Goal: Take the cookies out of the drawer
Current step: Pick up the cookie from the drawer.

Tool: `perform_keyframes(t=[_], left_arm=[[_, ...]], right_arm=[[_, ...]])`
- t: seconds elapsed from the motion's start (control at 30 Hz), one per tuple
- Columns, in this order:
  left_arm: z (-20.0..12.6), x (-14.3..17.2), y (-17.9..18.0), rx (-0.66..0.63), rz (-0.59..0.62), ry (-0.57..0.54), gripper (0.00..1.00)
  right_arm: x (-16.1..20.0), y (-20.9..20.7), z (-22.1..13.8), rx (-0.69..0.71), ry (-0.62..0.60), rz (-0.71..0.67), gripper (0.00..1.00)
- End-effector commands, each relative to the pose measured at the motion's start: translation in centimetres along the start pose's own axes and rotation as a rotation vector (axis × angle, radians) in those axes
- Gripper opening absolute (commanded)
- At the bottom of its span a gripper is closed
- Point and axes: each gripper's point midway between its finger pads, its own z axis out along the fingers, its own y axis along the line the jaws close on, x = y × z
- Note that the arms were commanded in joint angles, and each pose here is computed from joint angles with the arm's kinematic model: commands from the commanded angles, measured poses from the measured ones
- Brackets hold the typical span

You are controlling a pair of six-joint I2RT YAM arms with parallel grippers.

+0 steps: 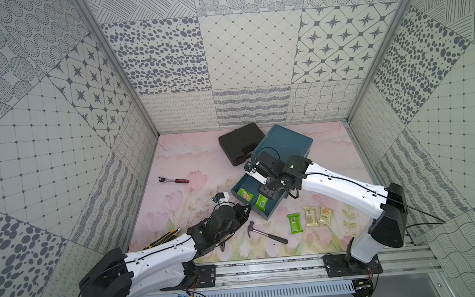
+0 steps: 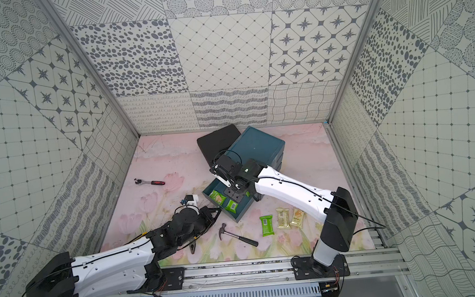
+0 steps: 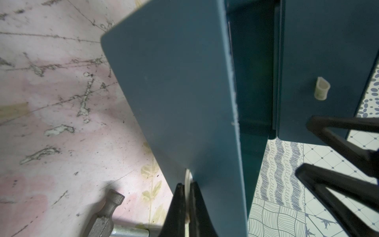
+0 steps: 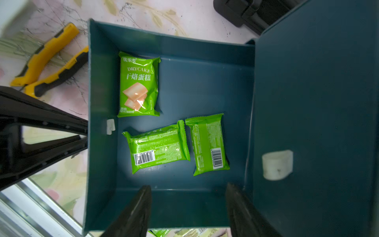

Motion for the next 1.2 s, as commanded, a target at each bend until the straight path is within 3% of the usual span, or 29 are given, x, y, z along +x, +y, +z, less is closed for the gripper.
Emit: perform_keyframes(t=[0.0, 0.53, 1.17], left_arm=[[0.0, -0.9, -0.9, 0.016, 0.024, -0.050, 0.00], [0.1, -0.9, -1.0, 0.009, 0.029, -0.044, 0.00], [0.0, -1.0, -0.9, 0.007, 0.031, -0.048, 0.00]], right_arm=[[-0.6, -0.7, 1.1, 0.052, 0.034, -0.101, 0.62], [0.8, -2.7, 6.0, 0.185, 0.183, -0.080, 0.52], [1.8, -2.3, 8.1, 0.176, 0.244, -0.085, 0.51]])
